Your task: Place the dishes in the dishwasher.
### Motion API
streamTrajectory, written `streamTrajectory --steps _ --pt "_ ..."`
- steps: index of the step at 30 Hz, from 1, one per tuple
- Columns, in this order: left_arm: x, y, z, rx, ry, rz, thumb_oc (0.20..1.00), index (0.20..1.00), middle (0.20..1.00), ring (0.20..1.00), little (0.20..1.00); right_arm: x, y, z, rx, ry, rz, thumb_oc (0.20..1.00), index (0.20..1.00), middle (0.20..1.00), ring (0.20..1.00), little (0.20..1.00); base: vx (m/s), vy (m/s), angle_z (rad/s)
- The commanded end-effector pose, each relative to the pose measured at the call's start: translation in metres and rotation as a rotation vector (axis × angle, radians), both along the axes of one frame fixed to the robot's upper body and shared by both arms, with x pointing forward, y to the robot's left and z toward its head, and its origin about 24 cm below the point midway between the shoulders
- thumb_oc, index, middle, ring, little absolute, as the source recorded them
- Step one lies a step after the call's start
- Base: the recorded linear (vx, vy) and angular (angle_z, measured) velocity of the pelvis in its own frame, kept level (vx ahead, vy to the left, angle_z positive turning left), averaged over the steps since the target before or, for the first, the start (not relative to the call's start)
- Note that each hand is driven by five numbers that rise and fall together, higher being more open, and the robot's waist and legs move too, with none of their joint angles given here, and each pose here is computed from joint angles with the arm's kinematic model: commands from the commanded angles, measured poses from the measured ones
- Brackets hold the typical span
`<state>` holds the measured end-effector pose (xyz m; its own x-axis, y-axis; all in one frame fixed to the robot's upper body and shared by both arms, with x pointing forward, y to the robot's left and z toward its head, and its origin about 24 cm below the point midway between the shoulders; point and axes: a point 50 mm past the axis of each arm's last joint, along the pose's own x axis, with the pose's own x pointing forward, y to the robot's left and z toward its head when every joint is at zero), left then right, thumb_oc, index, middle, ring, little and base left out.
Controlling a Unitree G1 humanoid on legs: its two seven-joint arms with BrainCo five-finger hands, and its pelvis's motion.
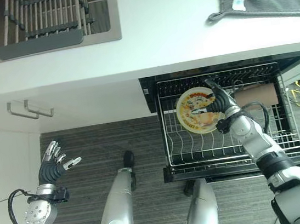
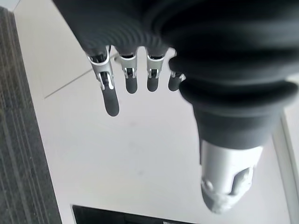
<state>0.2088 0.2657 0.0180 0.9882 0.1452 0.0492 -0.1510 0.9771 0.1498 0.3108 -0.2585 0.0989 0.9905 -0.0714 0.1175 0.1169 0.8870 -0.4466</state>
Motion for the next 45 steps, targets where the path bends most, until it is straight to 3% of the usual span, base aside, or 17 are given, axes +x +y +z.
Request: streamTrajectory --steps 1,7,14,17,21,24,26,27,28,34,35,38,39,45 --pt "-0.003 0.008 0.018 0.065 -0.081 0.036 1.000 1.000 1.000 1.000 1.000 0.004 0.005 -0.002 0.180 0.069 -0.014 1.000 1.000 1.000 1.000 1.000 0.06 0.026 -0.22" --pt "-0.017 0.021 0.010 0.110 0.000 0.111 1.000 1.000 1.000 1.000 1.000 -0.045 -0.004 -0.060 0.625 0.233 -0.151 1.000 1.000 1.000 1.000 1.000 0.09 -0.049 -0.21" --pt "-0.046 0.049 -0.006 0.172 0.137 0.201 1.000 1.000 1.000 1.000 1.000 -0.094 -0.040 -0.085 0.791 0.267 -0.331 1.000 1.000 1.000 1.000 1.000 0.11 -0.072 -0.13" --pt "-0.059 0.055 -0.017 0.170 0.188 0.234 1.000 1.000 1.000 1.000 1.000 -0.112 -0.064 -0.073 0.769 0.165 -0.423 1.000 1.000 1.000 1.000 1.000 0.12 -0.010 -0.01" --pt "-0.073 0.055 -0.038 0.135 0.247 0.262 1.000 1.000 1.000 1.000 1.000 -0.139 -0.117 -0.037 0.692 -0.110 -0.699 1.000 1.000 1.000 1.000 1.000 0.08 0.075 -0.17" --pt "-0.078 0.051 -0.049 0.105 0.257 0.277 1.000 1.000 1.000 1.000 1.000 -0.161 -0.138 -0.023 0.492 -0.214 -0.927 1.000 1.000 1.000 1.000 1.000 0.04 0.081 -0.13" --pt "-0.077 0.050 -0.052 0.091 0.257 0.284 1.000 1.000 1.000 1.000 1.000 -0.175 -0.145 -0.031 0.375 -0.166 -1.052 1.000 1.000 1.000 1.000 1.000 -0.02 0.060 -0.02" --pt "-0.076 0.049 -0.054 0.090 0.257 0.284 1.000 1.000 1.000 1.000 1.000 -0.179 -0.145 -0.041 0.355 -0.119 -1.085 0.837 0.837 0.837 0.837 0.837 0.00 0.000 0.00" --pt "-0.076 0.049 -0.054 0.088 0.258 0.285 1.000 1.000 1.000 1.000 1.000 -0.181 -0.144 -0.044 0.353 -0.097 -1.098 0.200 0.200 0.200 0.200 0.200 0.00 0.000 0.00" --pt "-0.085 0.047 -0.062 0.096 0.304 0.268 1.000 1.000 1.000 1.000 1.000 -0.222 -0.114 -0.143 0.465 0.294 -1.230 0.200 0.200 0.200 0.200 0.200 0.05 -0.040 0.05" --pt "-0.086 0.050 -0.065 0.099 0.330 0.279 1.000 1.000 1.000 1.000 1.000 -0.236 -0.099 -0.178 0.615 0.442 -1.247 0.200 0.200 0.200 0.200 0.200 0.09 -0.082 0.16" --pt "-0.083 0.049 -0.069 0.104 0.357 0.247 1.000 1.000 1.000 1.000 1.000 -0.243 -0.075 -0.210 0.942 0.594 -1.180 0.200 0.200 0.200 0.200 0.200 0.09 -0.072 0.10" --pt "-0.087 0.045 -0.074 0.111 0.385 0.216 1.000 1.000 1.000 1.000 1.000 -0.235 -0.041 -0.229 1.263 0.646 -1.022 0.200 0.200 0.200 0.200 0.200 0.09 -0.079 0.17" --pt "-0.105 0.042 -0.090 0.082 0.438 0.247 1.000 1.000 1.000 1.000 1.000 -0.235 -0.008 -0.246 1.664 0.636 -0.933 0.200 0.200 0.200 0.200 0.200 0.04 -0.016 0.05"
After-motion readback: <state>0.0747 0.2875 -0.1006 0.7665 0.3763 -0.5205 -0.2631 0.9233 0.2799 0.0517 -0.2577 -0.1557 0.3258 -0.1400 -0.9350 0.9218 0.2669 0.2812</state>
